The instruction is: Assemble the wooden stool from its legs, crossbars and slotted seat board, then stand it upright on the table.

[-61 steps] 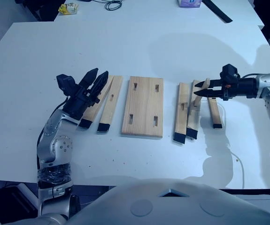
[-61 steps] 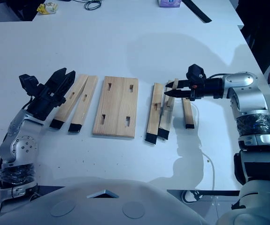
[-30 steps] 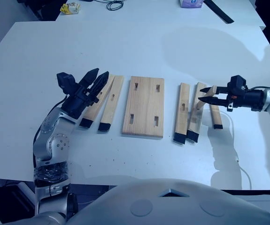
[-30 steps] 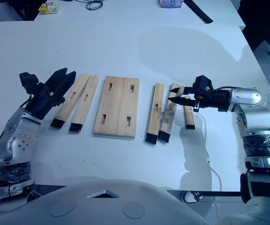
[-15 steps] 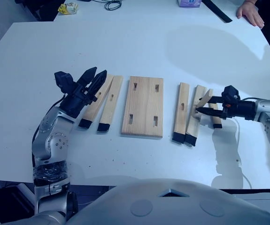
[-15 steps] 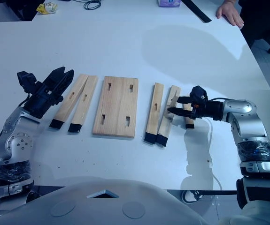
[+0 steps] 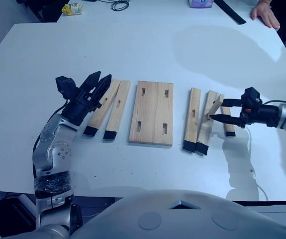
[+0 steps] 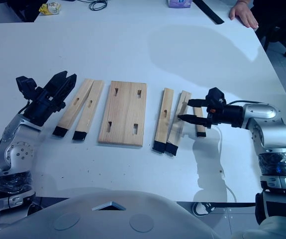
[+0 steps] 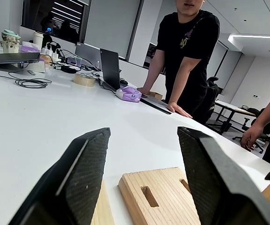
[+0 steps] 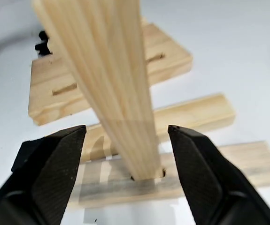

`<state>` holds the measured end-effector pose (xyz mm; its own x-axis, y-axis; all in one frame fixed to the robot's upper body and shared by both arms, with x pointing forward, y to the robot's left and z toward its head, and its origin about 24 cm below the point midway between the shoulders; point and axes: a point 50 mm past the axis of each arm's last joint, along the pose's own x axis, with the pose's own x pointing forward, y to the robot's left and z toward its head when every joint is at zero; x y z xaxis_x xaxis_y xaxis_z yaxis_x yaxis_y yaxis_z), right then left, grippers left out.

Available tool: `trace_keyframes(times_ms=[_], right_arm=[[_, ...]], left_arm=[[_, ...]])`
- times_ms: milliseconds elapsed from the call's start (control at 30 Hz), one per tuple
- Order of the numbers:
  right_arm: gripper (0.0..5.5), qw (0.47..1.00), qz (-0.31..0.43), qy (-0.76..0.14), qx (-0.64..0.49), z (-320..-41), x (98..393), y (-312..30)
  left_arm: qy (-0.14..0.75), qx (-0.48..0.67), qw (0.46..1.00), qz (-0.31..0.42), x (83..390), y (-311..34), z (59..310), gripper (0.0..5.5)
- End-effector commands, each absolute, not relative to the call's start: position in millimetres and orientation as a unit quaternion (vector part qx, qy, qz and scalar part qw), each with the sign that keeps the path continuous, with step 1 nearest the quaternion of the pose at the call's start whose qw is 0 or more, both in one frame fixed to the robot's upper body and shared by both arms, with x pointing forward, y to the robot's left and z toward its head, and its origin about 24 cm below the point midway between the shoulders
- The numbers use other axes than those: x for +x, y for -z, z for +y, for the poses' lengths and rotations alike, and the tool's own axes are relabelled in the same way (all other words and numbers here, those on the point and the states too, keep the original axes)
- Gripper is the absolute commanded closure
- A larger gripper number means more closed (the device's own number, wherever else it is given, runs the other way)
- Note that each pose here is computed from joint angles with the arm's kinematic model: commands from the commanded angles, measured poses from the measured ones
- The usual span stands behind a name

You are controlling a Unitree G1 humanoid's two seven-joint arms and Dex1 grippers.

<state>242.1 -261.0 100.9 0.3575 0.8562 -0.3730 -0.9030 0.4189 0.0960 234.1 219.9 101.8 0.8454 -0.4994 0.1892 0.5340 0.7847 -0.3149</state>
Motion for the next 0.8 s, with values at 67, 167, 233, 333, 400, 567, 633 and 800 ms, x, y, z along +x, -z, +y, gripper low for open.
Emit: trace_keyframes(times_ms=[67,167,233,333,400,567,633,800], right_arm=[[2.28,0.826,0.116,-0.546,-0.079,-252,249,-147],[2.28,0.818,0.085,-0.565,-0.075,-246,247,-166],[2.28,0.813,0.059,-0.575,-0.068,-241,248,-180],[2.28,0.806,0.026,-0.589,-0.049,-227,248,-192],[2.28,0.808,0.019,-0.587,-0.046,-214,249,-190],[2.28,0.836,0.04,-0.545,-0.046,-188,251,-155],[2.28,0.843,0.037,-0.536,-0.033,-183,250,-150],[2.28,0.845,0.035,-0.532,-0.037,-182,252,-151]], left_arm=[[0.278,-0.178,0.943,-0.046,232,-102,221,2.84],[0.28,-0.177,0.942,-0.045,232,-101,220,2.84],[0.284,-0.176,0.942,-0.044,231,-101,218,2.84],[0.288,-0.176,0.94,-0.044,232,-101,216,2.84],[0.289,-0.177,0.94,-0.044,233,-100,216,2.84],[0.289,-0.178,0.94,-0.045,238,-100,214,2.84],[0.289,-0.179,0.94,-0.044,239,-99,214,2.84],[0.285,-0.18,0.941,-0.044,239,-97,215,2.84]])
